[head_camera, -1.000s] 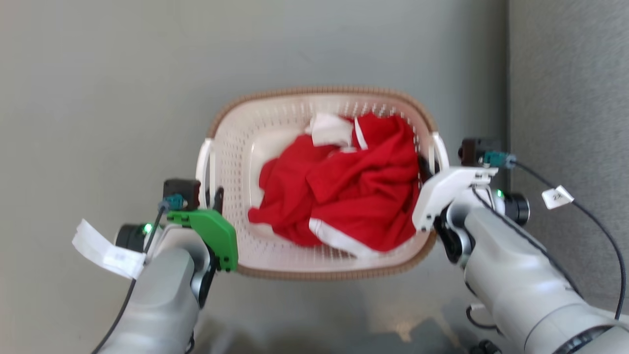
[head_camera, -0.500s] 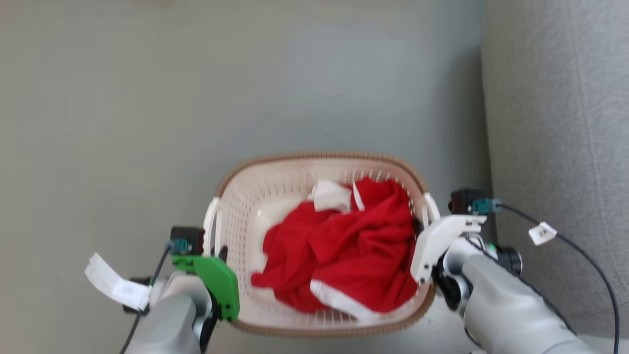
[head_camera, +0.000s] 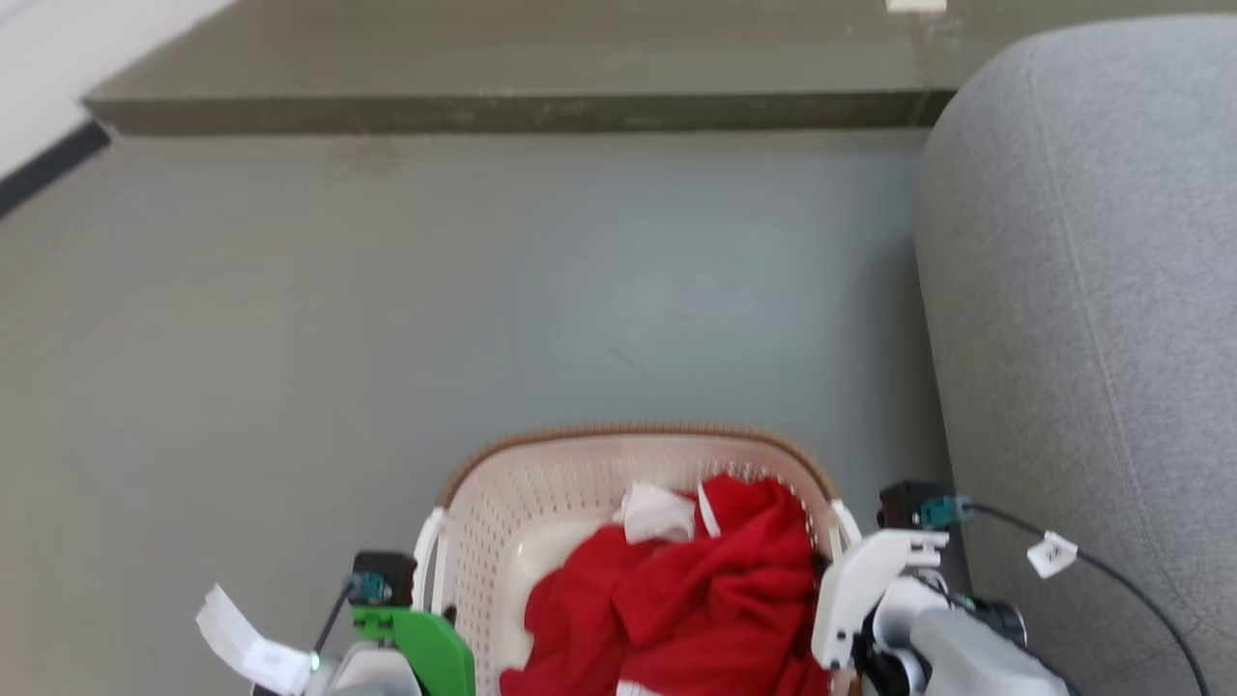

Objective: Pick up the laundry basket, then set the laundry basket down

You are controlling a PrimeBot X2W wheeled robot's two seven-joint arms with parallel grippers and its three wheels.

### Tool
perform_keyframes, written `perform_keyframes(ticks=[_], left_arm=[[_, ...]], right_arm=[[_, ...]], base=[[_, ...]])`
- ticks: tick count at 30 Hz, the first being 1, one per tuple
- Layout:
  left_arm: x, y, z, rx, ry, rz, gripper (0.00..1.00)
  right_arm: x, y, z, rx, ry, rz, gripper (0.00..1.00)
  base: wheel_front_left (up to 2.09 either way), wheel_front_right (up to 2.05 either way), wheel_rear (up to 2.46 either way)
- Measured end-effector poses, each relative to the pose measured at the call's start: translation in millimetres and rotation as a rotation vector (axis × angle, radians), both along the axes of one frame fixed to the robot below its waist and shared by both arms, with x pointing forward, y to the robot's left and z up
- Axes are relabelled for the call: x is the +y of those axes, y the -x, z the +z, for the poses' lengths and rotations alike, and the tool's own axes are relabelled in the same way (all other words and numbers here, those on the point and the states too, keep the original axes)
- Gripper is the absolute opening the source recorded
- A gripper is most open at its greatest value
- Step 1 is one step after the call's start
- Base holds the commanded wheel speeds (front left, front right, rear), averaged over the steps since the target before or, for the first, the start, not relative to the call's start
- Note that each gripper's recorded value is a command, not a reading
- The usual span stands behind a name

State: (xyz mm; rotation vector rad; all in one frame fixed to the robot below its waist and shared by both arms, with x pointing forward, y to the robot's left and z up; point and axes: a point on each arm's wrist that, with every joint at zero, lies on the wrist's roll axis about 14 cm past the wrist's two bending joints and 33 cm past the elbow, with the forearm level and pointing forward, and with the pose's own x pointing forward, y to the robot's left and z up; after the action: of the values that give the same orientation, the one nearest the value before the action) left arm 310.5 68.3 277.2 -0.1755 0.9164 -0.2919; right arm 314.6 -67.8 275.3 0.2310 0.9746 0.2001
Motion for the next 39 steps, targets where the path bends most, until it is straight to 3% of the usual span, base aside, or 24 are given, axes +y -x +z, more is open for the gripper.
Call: perform_keyframes(ticks=[6,17,39], left_arm=[[1,19,8,-0.010,-0.002,0.000,0.00],[-3,11,27,-0.081,0.003,-0.004,0.00],[-4,15,24,-0.066,-0.010,-0.007,0.00]], right_arm=[[4,22,8,-0.008,-0.010,0.009,0.00],[4,18,25,-0.068,-0.004,0.012,0.00],[4,24,22,-0.042,0.002,0.002,0.00]], base=[[0.00,0.00,0.00],[0.00,0.00,0.00],[0.00,0.00,0.00]])
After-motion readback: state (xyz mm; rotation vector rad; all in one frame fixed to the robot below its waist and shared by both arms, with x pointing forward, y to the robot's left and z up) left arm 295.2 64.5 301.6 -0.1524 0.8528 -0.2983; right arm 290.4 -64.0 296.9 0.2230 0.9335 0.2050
